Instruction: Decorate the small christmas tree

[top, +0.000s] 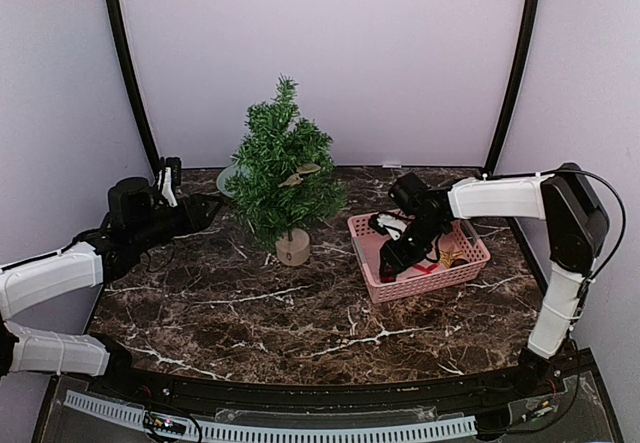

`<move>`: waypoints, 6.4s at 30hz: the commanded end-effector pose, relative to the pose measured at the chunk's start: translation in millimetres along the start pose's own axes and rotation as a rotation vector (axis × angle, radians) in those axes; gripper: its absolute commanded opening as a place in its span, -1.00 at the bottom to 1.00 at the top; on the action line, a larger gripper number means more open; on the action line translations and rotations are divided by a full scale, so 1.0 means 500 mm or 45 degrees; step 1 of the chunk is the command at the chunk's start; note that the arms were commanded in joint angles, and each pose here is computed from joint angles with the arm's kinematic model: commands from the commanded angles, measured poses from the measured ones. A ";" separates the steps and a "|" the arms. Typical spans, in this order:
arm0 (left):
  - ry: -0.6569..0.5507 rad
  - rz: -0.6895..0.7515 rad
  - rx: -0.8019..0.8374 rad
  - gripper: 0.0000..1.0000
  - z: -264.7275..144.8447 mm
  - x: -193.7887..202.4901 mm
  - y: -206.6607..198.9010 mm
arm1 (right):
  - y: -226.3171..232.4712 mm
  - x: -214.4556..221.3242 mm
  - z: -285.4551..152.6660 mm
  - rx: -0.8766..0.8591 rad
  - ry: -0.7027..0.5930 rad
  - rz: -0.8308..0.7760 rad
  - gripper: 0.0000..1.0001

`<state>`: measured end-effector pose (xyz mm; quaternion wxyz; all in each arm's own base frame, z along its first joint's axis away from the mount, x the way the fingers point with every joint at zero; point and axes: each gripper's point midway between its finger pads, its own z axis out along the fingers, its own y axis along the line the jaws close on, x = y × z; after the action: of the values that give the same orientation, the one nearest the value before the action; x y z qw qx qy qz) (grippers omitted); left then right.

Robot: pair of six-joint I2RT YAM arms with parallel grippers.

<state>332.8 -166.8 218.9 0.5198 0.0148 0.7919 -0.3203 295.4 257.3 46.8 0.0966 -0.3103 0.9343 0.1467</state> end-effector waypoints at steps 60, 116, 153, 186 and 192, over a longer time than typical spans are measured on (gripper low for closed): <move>-0.092 0.024 0.039 0.06 -0.019 -0.040 -0.020 | -0.094 -0.066 -0.022 0.231 -0.127 -0.286 -0.27; -0.127 0.026 0.055 0.06 -0.031 -0.054 -0.030 | 0.201 -0.455 -0.602 -0.315 -1.366 -0.495 -0.28; -0.113 0.026 0.057 0.07 -0.022 -0.050 -0.028 | 0.309 -0.486 -0.460 -0.514 -1.149 -0.652 0.32; -0.122 0.028 0.052 0.06 -0.024 -0.052 -0.027 | 0.284 -0.483 -0.496 -0.387 -1.219 -0.626 -0.40; -0.117 0.030 0.048 0.06 -0.023 -0.048 -0.024 | 0.288 -0.496 -0.448 -0.433 -1.157 -0.614 -0.47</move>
<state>329.3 -164.2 240.5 0.5464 0.0166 0.7707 -0.3274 383.4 418.2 352.6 0.4739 -0.4284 0.6725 0.3736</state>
